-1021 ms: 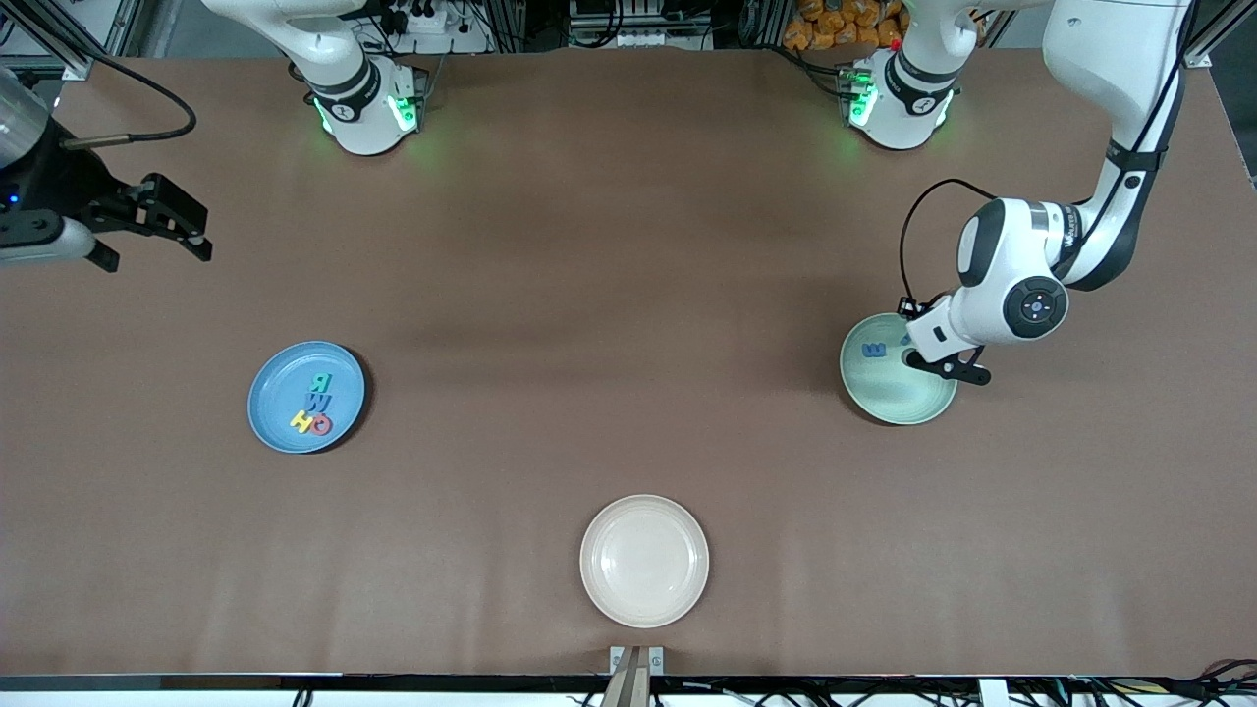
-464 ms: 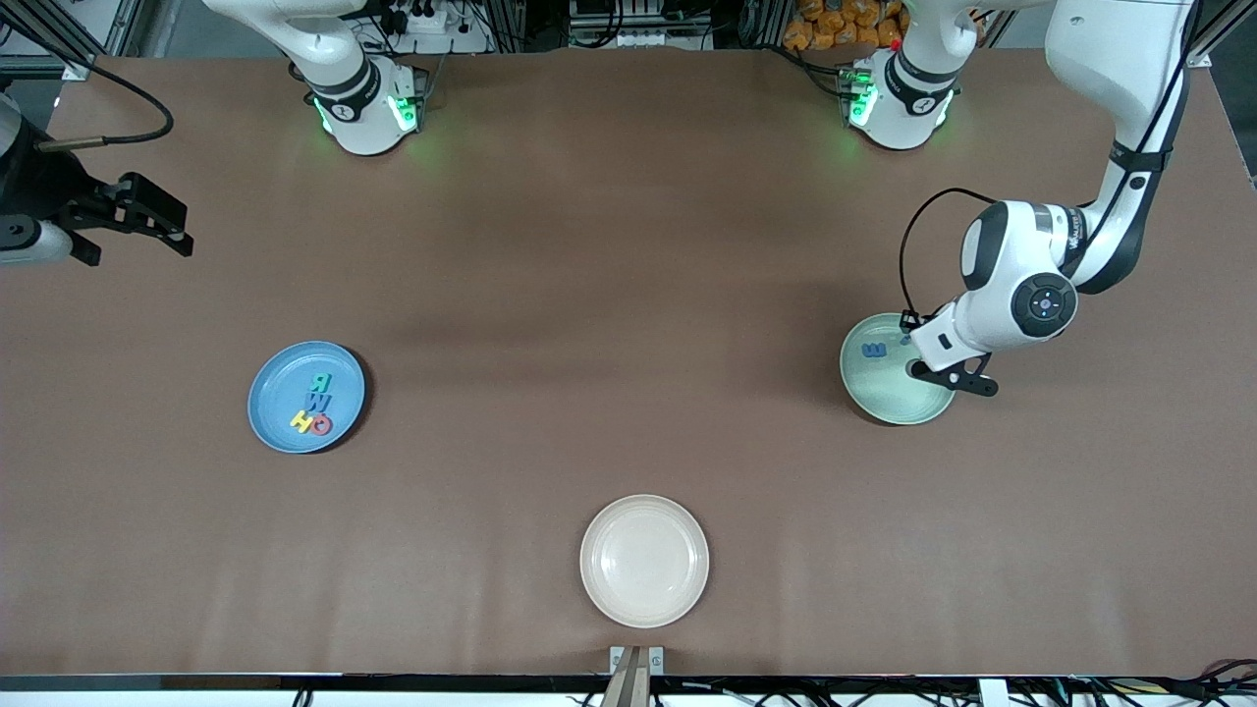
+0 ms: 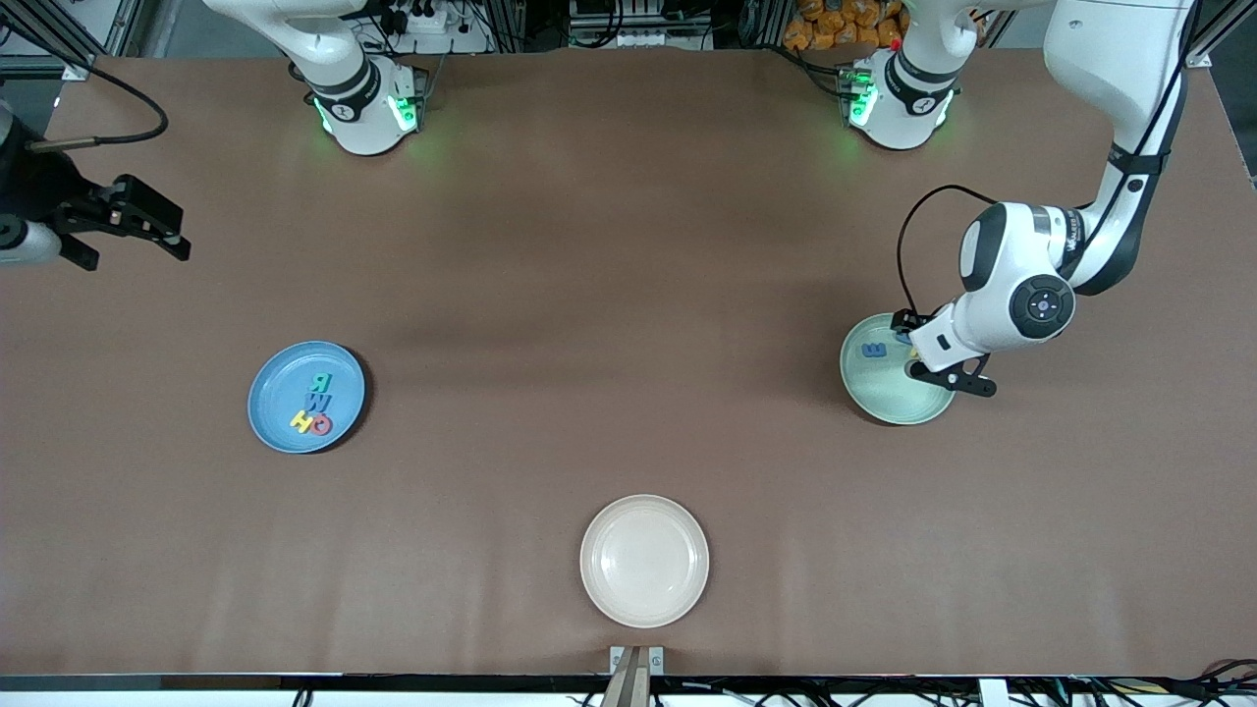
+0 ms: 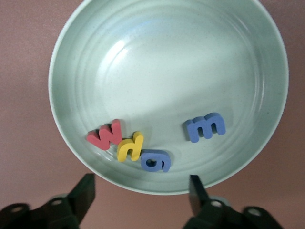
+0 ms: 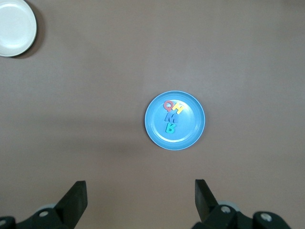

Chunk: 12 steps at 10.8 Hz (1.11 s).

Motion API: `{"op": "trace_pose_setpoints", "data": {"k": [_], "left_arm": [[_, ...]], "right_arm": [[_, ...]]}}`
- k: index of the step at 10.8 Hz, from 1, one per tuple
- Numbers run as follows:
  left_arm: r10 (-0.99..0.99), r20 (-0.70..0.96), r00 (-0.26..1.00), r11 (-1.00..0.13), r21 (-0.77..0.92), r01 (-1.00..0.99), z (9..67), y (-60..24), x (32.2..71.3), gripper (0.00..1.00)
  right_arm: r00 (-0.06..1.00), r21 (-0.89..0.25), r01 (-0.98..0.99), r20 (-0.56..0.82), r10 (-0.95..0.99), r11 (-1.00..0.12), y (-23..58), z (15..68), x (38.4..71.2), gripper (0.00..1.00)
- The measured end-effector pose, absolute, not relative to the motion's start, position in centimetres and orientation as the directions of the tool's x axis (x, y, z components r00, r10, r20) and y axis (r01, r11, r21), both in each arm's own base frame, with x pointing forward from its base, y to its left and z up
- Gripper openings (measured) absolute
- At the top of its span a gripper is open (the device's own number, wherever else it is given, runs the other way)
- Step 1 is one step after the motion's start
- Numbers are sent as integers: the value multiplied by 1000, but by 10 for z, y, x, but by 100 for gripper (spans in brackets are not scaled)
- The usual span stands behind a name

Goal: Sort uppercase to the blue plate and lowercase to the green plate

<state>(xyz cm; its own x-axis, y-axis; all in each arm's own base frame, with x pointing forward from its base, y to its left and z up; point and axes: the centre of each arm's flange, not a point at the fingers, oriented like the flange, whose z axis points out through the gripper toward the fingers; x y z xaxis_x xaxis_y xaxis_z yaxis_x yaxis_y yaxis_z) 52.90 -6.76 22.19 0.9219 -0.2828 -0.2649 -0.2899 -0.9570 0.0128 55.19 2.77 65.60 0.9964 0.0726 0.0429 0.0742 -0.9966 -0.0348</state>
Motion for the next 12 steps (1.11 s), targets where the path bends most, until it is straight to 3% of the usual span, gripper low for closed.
{"op": "trace_pose_setpoints", "data": {"k": [1, 5, 8, 12], "left_arm": [[-283, -261, 923, -957, 12, -290, 222, -68, 530, 100], [-213, -182, 960, -977, 25, -212, 254, -66, 550, 100], [-19, -48, 999, -999, 42, -17, 326, -64, 575, 100], [44, 56, 997, -998, 53, 41, 439, -63, 580, 100]], "right_arm": [[998, -53, 56, 45, 54, -997, 18, 656, 552, 100], [998, -65, 36, 52, 32, -997, 5, 659, 553, 100], [998, -33, 31, 50, 29, -999, 0, 659, 553, 100], [998, -26, 30, 50, 29, -999, -1, 659, 553, 100]]}}
